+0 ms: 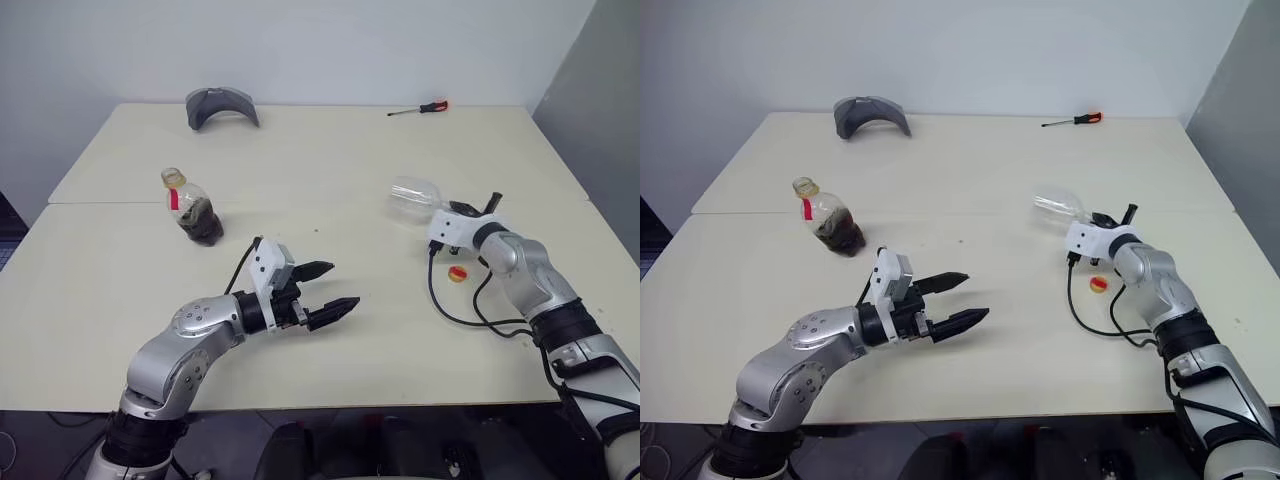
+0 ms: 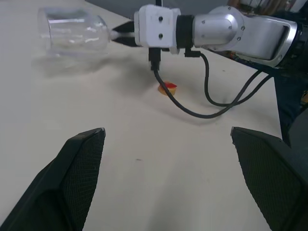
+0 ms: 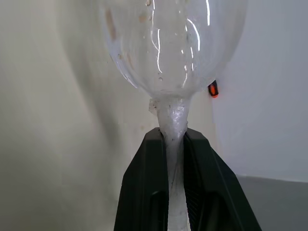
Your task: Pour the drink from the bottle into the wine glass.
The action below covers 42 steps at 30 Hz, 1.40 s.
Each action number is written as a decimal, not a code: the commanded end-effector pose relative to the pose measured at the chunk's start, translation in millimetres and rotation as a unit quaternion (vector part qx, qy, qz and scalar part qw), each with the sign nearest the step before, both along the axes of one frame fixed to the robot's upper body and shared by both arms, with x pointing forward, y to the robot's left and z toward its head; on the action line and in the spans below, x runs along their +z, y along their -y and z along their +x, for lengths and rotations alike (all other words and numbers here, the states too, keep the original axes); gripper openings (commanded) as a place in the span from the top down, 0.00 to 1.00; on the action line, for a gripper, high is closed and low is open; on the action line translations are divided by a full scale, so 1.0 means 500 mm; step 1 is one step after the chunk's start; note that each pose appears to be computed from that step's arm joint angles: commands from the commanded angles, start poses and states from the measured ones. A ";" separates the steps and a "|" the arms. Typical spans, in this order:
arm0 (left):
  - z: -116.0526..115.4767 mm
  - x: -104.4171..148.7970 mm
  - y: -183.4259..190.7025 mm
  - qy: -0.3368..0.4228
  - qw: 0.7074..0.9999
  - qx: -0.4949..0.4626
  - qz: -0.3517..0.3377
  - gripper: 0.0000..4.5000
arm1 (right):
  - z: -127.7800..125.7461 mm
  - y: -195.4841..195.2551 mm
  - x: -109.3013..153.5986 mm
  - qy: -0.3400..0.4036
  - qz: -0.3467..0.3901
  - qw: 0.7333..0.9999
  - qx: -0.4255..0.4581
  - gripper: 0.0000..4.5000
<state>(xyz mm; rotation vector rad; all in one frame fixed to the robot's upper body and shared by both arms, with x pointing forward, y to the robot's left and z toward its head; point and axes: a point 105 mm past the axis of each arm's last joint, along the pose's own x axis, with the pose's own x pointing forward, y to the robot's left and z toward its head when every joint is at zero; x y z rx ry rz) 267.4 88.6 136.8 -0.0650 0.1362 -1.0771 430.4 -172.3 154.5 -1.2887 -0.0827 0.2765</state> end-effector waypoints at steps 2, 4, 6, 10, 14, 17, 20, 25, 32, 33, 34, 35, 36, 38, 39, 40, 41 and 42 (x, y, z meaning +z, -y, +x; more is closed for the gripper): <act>-0.027 0.031 -0.003 0.009 0.999 -0.003 -0.030 0.00 | -0.001 -0.099 0.084 0.028 0.202 0.976 0.078 0.97; -0.039 0.024 -0.012 -0.003 1.000 0.000 -0.024 0.00 | -0.006 -0.144 0.095 -0.003 0.304 0.946 0.108 0.97; -0.050 0.021 -0.026 -0.013 1.000 0.011 -0.022 0.00 | -0.009 -0.182 0.095 -0.041 0.375 0.917 0.128 0.97; -0.068 0.020 -0.063 -0.020 0.997 0.071 -0.023 0.00 | -0.017 -0.249 0.087 -0.084 0.409 0.894 0.164 0.97; -0.083 0.009 -0.105 -0.028 0.984 0.173 -0.033 0.00 | -0.029 -0.317 0.091 -0.108 0.458 0.860 0.198 0.97; -0.097 0.001 -0.133 -0.022 0.968 0.247 -0.028 0.00 | -0.041 -0.360 0.084 -0.141 0.507 0.823 0.215 0.97; -0.114 0.000 -0.142 -0.026 0.956 0.290 -0.038 0.00 | -0.049 -0.387 0.072 -0.169 0.547 0.790 0.221 0.97; -0.131 0.008 -0.147 -0.018 0.946 0.321 -0.041 0.00 | -0.065 -0.429 0.050 -0.214 0.615 0.723 0.232 0.97; -0.134 0.015 -0.138 -0.010 0.944 0.327 -0.044 0.00 | -0.067 -0.447 -0.035 -0.252 0.609 0.727 0.195 0.97; -0.133 0.016 -0.137 -0.009 0.944 0.328 -0.045 0.00 | -0.068 -0.448 -0.043 -0.255 0.604 0.730 0.192 0.97; -0.131 0.017 -0.137 -0.008 0.944 0.327 -0.044 0.00 | -0.068 -0.448 -0.046 -0.256 0.603 0.731 0.190 0.97; -0.130 0.018 -0.137 -0.006 0.944 0.327 -0.044 0.00 | -0.068 -0.448 -0.049 -0.256 0.597 0.737 0.189 0.97; -0.129 0.019 -0.136 -0.005 0.944 0.326 -0.044 0.00 | -0.069 -0.448 -0.053 -0.257 0.591 0.741 0.187 0.97; -0.128 0.020 -0.136 -0.004 0.944 0.326 -0.044 0.00 | -0.068 -0.445 -0.057 -0.256 0.585 0.747 0.182 0.97; -0.128 0.021 -0.135 -0.003 0.945 0.325 -0.043 0.00 | -0.067 -0.442 -0.061 -0.255 0.579 0.753 0.179 0.97; -0.128 0.021 -0.135 -0.002 0.945 0.325 -0.043 0.00 | -0.067 -0.439 -0.063 -0.252 0.574 0.759 0.177 0.97; -0.127 0.021 -0.134 -0.002 0.945 0.325 -0.043 0.00 | -0.067 -0.435 -0.064 -0.249 0.571 0.762 0.175 0.97; -0.127 0.021 -0.134 -0.002 0.945 0.325 -0.042 0.00 | -0.067 -0.433 -0.064 -0.248 0.570 0.764 0.174 0.97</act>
